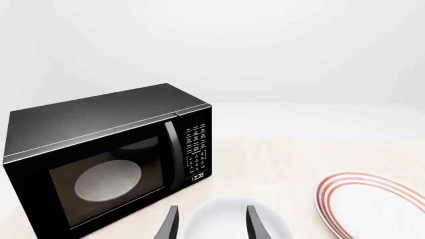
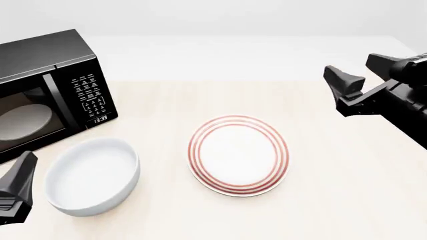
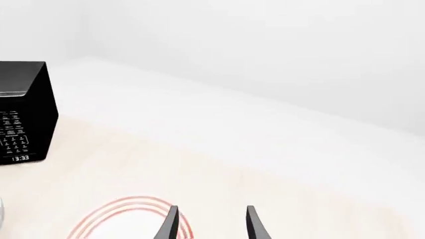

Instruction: Put the white bowl to the right of the plate.

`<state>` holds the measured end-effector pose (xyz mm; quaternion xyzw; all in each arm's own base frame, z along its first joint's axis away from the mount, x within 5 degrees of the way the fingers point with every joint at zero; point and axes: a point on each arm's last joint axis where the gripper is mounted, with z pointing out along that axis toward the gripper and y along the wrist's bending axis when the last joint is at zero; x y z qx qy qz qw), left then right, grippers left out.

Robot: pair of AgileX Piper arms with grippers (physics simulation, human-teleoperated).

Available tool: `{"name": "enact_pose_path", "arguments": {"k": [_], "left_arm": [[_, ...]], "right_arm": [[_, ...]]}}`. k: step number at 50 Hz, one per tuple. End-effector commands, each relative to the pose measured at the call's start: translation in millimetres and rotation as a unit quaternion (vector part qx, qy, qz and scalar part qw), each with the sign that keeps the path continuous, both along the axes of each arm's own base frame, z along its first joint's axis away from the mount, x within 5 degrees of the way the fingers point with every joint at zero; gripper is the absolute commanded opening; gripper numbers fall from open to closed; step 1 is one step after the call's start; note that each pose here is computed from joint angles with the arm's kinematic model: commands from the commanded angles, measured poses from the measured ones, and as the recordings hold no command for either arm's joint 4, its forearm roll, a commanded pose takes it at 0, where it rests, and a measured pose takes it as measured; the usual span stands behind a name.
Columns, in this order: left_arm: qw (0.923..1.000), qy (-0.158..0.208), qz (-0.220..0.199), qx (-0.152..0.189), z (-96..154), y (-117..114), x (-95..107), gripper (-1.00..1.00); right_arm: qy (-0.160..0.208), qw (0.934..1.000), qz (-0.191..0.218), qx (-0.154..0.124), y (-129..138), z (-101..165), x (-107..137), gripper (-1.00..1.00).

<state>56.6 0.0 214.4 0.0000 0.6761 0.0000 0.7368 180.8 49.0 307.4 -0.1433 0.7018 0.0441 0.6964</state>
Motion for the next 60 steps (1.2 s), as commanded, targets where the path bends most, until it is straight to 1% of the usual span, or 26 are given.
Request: {"name": "enact_pose_path", "arguments": {"k": [1, 3, 7, 9, 10, 11, 12, 14, 19, 22, 23, 24, 25, 30, 32, 36, 38, 41, 43, 45, 47, 48, 49, 51, 57, 60], "left_arm": [[1.0000, 0.000, 0.000, 0.000, 0, 0, 0, 1.00], [1.0000, 0.000, 0.000, 0.000, 0, 0, 0, 1.00], [1.0000, 0.000, 0.000, 0.000, 0, 0, 0, 1.00], [1.0000, 0.000, 0.000, 0.000, 0, 0, 0, 1.00], [1.0000, 0.000, 0.000, 0.000, 0, 0, 0, 1.00], [1.0000, 0.000, 0.000, 0.000, 0, 0, 0, 1.00], [1.0000, 0.000, 0.000, 0.000, 0, 0, 0, 1.00], [1.0000, 0.000, 0.000, 0.000, 0, 0, 0, 1.00], [1.0000, 0.000, 0.000, 0.000, 0, 0, 0, 1.00], [1.0000, 0.000, 0.000, 0.000, 0, 0, 0, 1.00], [1.0000, 0.000, 0.000, 0.000, 0, 0, 0, 1.00], [1.0000, 0.000, 0.000, 0.000, 0, 0, 0, 1.00], [1.0000, 0.000, 0.000, 0.000, 0, 0, 0, 1.00], [1.0000, 0.000, 0.000, 0.000, 0, 0, 0, 1.00], [1.0000, 0.000, 0.000, 0.000, 0, 0, 0, 1.00], [1.0000, 0.000, 0.000, 0.000, 0, 0, 0, 1.00], [1.0000, 0.000, 0.000, 0.000, 0, 0, 0, 1.00], [1.0000, 0.000, 0.000, 0.000, 0, 0, 0, 1.00], [1.0000, 0.000, 0.000, 0.000, 0, 0, 0, 1.00], [1.0000, 0.000, 0.000, 0.000, 0, 0, 0, 1.00], [1.0000, 0.000, 0.000, 0.000, 0, 0, 0, 1.00], [1.0000, 0.000, 0.000, 0.000, 0, 0, 0, 1.00], [1.0000, 0.000, 0.000, 0.000, 0, 0, 0, 1.00], [1.0000, 0.000, 0.000, 0.000, 0, 0, 0, 1.00], [1.0000, 0.000, 0.000, 0.000, 0, 0, 0, 1.00], [1.0000, 0.000, 0.000, 0.000, 0, 0, 0, 1.00]], "right_arm": [[0.027, 0.9983, 0.051, 0.000, 41, 7, 53, 1.00], [0.030, 0.9980, 0.055, -0.008, 47, 7, 62, 1.00], [0.038, 0.9963, 0.077, 0.006, 64, 12, 72, 1.00], [0.036, 0.9958, 0.085, -0.005, 71, 13, 78, 1.00], [0.037, 0.9956, 0.086, -0.005, 74, 14, 82, 1.00], [0.038, 0.9942, 0.099, 0.012, 83, 17, 82, 1.00], [0.042, 0.9940, 0.101, 0.004, 87, 15, 87, 1.00], [0.049, 0.9928, 0.108, 0.014, 95, 17, 92, 1.00], [0.069, 0.9901, 0.121, 0.020, 112, 19, 103, 1.00], [0.079, 0.9879, 0.133, 0.012, 126, 23, 111, 1.00], [0.078, 0.9878, 0.135, -0.002, 128, 24, 114, 1.00], [0.082, 0.9866, 0.141, -0.007, 134, 25, 115, 1.00], [0.084, 0.9857, 0.146, 0.000, 139, 27, 115, 1.00], [0.107, 0.9826, 0.152, 0.005, 158, 32, 134, 1.00], [0.122, 0.9806, 0.152, 0.020, 165, 33, 139, 1.00], [0.139, 0.9788, 0.147, 0.030, 173, 34, 153, 1.00], [0.141, 0.9780, 0.152, 0.027, 180, 36, 156, 1.00], [0.156, 0.9757, 0.152, 0.021, 191, 34, 169, 1.00], [0.164, 0.9733, 0.159, 0.027, 201, 32, 170, 1.00], [0.169, 0.9732, 0.154, 0.027, 202, 30, 177, 1.00], [0.190, 0.9694, 0.151, 0.035, 211, 21, 186, 1.00], [0.187, 0.9699, 0.151, 0.038, 211, 22, 187, 1.00], [0.199, 0.9678, 0.149, 0.040, 216, 19, 191, 1.00], [0.204, 0.9657, 0.151, 0.057, 222, 19, 193, 1.00], [0.218, 0.9614, 0.161, 0.047, 243, 20, 199, 1.00], [0.223, 0.9591, 0.166, 0.051, 252, 19, 199, 1.00]]}}
